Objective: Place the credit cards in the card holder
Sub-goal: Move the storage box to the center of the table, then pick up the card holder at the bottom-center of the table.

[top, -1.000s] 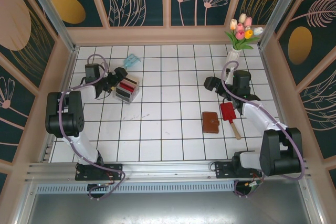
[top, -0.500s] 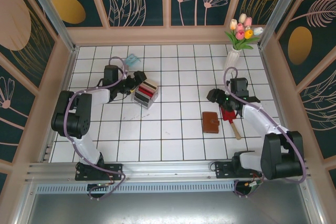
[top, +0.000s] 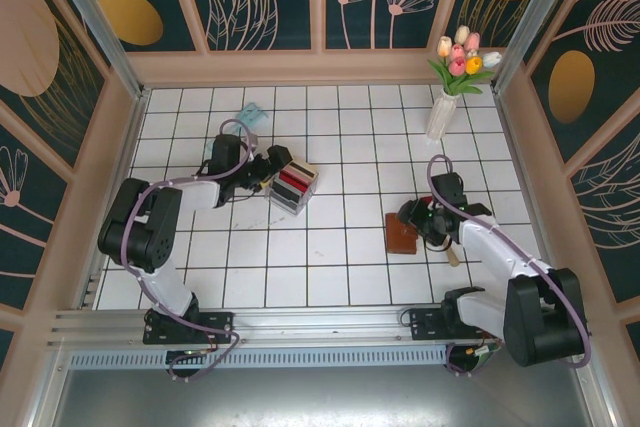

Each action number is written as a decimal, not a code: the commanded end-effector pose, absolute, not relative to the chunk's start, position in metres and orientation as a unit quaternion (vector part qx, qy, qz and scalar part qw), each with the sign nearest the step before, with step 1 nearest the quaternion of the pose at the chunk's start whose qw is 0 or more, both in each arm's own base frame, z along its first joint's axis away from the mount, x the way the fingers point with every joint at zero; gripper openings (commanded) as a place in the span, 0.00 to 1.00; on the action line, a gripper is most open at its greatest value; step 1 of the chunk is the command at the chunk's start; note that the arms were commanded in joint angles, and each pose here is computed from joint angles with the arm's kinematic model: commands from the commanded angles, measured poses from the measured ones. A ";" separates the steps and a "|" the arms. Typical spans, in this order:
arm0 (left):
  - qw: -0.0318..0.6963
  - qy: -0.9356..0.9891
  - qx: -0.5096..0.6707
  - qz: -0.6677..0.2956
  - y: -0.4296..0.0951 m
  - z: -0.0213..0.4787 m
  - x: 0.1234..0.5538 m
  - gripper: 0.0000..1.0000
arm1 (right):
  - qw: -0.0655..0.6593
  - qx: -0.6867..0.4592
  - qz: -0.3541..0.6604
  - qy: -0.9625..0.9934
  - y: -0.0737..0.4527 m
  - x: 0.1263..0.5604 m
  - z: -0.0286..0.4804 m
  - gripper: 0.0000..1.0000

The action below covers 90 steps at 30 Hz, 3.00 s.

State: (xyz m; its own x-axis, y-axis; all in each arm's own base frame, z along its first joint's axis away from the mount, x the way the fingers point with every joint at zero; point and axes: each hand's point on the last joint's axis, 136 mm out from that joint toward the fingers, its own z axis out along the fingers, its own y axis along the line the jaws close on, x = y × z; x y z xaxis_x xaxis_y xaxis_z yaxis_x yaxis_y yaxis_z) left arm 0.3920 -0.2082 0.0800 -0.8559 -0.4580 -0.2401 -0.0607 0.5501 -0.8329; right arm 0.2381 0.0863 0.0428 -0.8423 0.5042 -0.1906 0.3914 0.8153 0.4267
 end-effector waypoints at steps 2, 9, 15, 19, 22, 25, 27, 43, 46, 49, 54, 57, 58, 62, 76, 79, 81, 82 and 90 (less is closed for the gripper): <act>0.223 0.839 -0.154 -0.472 -0.219 0.098 0.380 0.99 | 0.135 0.216 0.206 0.945 0.098 0.231 0.039 0.64; 0.198 0.847 -0.130 -0.477 -0.255 0.086 0.374 0.98 | 0.116 0.164 0.219 0.955 0.117 0.228 0.031 0.57; 0.195 0.838 -0.133 -0.492 -0.276 0.087 0.380 0.98 | 0.100 0.105 0.230 0.962 0.144 0.225 0.025 0.55; 0.193 0.833 -0.138 -0.499 -0.286 0.087 0.380 0.99 | 0.088 0.081 0.243 0.963 0.165 0.219 0.022 0.53; 0.194 0.828 -0.143 -0.506 -0.290 0.089 0.382 0.98 | 0.080 0.067 0.263 0.959 0.184 0.212 0.024 0.50; 0.203 0.829 -0.151 -0.499 -0.286 0.092 0.382 0.98 | 0.076 0.059 0.269 0.958 0.199 0.205 0.029 0.50; 0.219 0.840 -0.153 -0.472 -0.277 0.093 0.383 0.98 | 0.083 0.058 0.257 0.961 0.199 0.204 0.032 0.51; 0.228 0.851 -0.110 -0.460 -0.280 0.122 0.290 0.72 | 0.135 0.013 0.178 0.975 0.184 0.209 0.041 0.33; 0.211 0.849 -0.099 -0.474 -0.301 0.116 0.266 0.71 | 0.127 0.015 0.185 0.974 0.184 0.203 0.035 0.30; 0.191 0.847 -0.080 -0.490 -0.325 0.112 0.249 0.69 | 0.121 0.018 0.195 0.973 0.183 0.198 0.031 0.26; 0.159 0.844 -0.089 -0.504 -0.349 0.094 0.234 0.62 | 0.114 0.027 0.224 0.968 0.181 0.191 0.026 0.26; 0.138 0.844 -0.079 -0.512 -0.363 0.085 0.229 0.58 | 0.110 0.035 0.223 0.968 0.175 0.188 0.021 0.24; 0.135 0.847 -0.080 -0.507 -0.366 0.081 0.230 0.57 | 0.111 0.036 0.223 0.968 0.174 0.186 0.020 0.24; 0.121 0.859 -0.088 -0.490 -0.373 0.062 0.230 0.57 | 0.109 0.042 0.223 0.968 0.169 0.182 0.016 0.24; 0.093 0.860 -0.083 -0.494 -0.396 0.044 0.228 0.53 | 0.114 0.045 0.239 0.963 0.171 0.181 0.017 0.25; 0.091 0.865 -0.076 -0.488 -0.400 0.042 0.227 0.53 | 0.117 0.042 0.244 0.962 0.173 0.183 0.020 0.24; 0.092 0.859 -0.069 -0.498 -0.404 0.048 0.226 0.53 | 0.118 0.037 0.250 0.960 0.176 0.184 0.022 0.24; 0.092 0.857 -0.067 -0.503 -0.405 0.050 0.226 0.53 | 0.119 0.036 0.251 0.960 0.177 0.184 0.022 0.24; 0.096 0.839 -0.051 -0.533 -0.412 0.070 0.224 0.44 | 0.128 0.055 0.252 0.958 0.175 0.192 0.022 0.25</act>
